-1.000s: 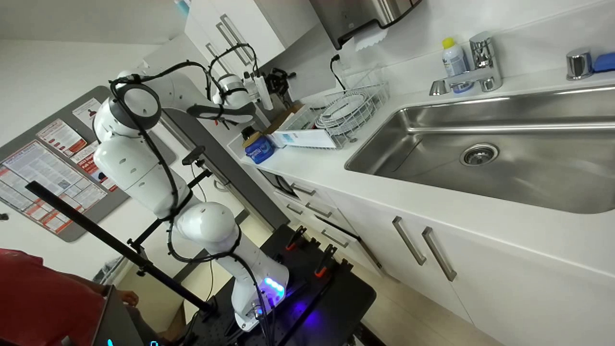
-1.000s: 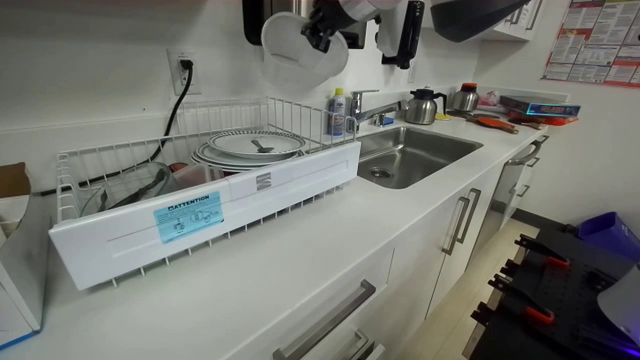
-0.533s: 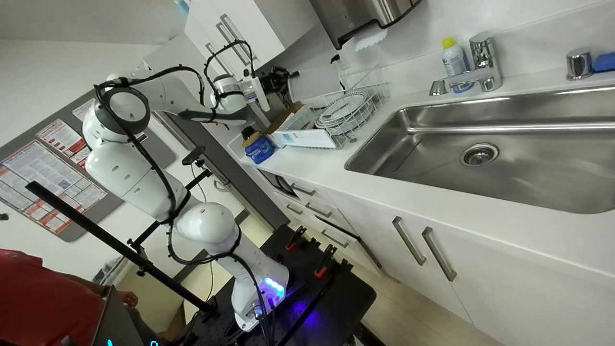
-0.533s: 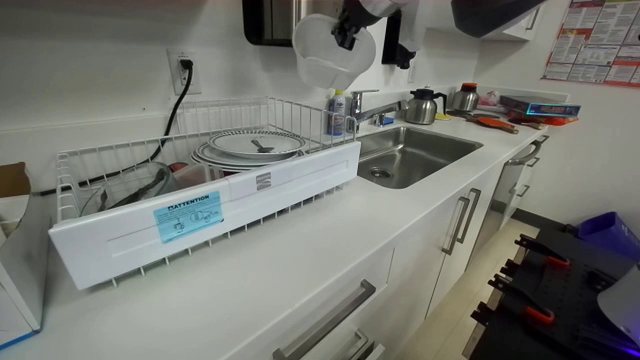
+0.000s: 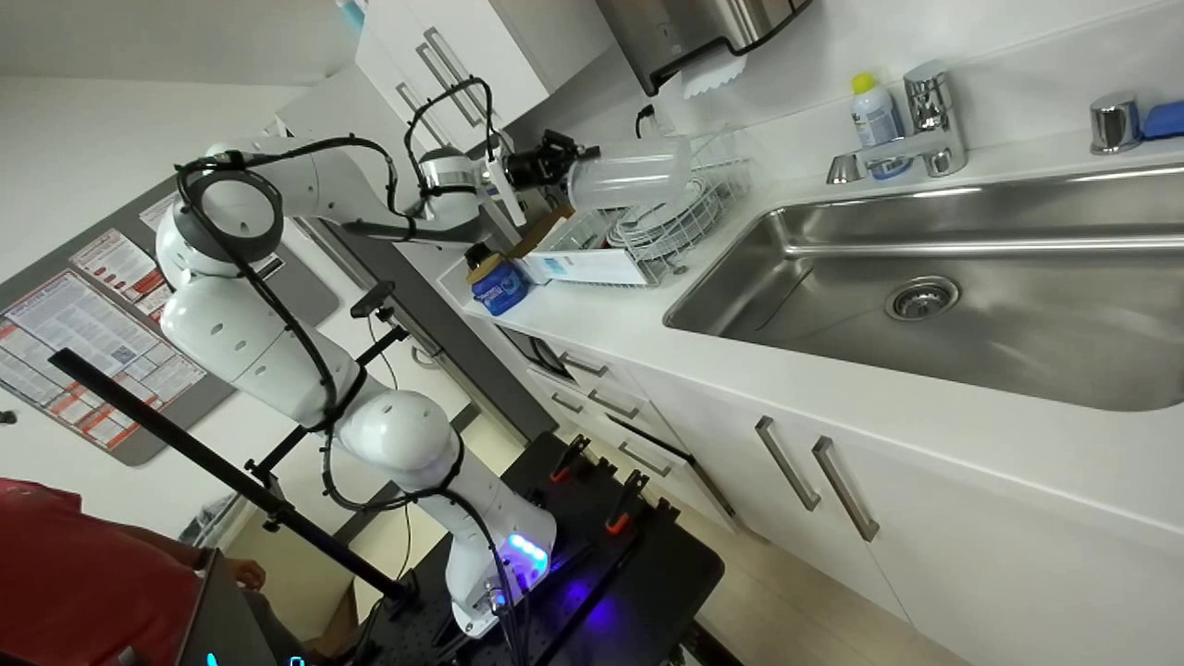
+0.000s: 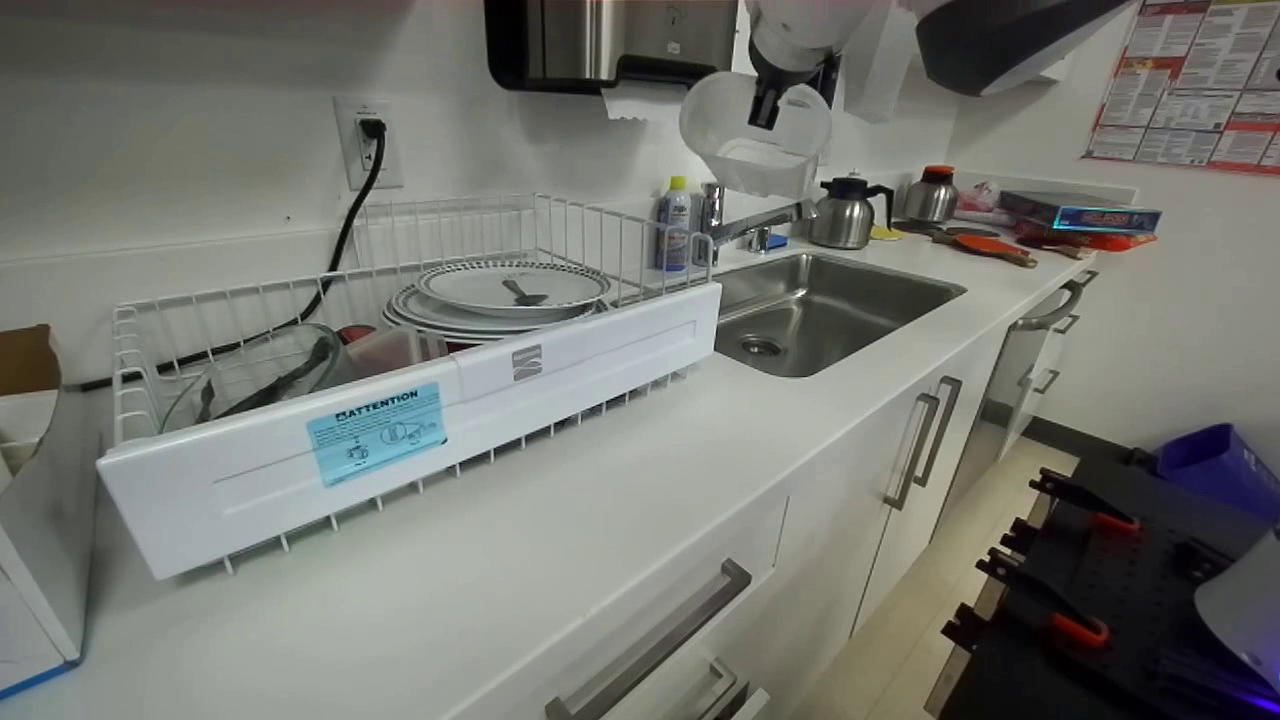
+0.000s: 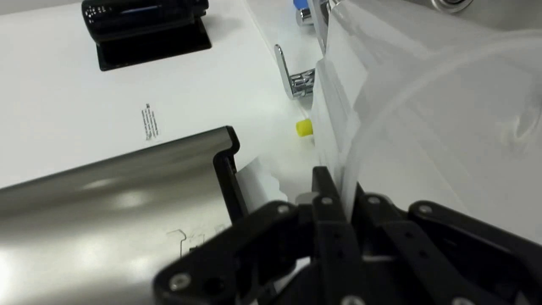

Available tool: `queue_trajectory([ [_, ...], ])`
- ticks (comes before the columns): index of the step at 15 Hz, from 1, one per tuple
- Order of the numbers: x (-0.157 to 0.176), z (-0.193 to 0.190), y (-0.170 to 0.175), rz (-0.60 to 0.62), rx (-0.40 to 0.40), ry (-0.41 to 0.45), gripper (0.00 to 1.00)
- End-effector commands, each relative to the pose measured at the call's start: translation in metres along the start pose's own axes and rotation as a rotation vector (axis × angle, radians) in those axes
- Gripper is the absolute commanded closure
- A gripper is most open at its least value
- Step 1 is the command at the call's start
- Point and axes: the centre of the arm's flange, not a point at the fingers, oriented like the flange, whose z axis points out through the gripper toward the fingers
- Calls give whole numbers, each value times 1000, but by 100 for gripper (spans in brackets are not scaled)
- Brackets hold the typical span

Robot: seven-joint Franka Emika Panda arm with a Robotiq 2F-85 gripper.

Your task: Move the object from the drying rack to the sink

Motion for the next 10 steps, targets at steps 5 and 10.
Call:
queue_trajectory([
  [5,-6,7,-3,1,13,-25,91],
  [10,-1,65,15,80,79,-145,98],
])
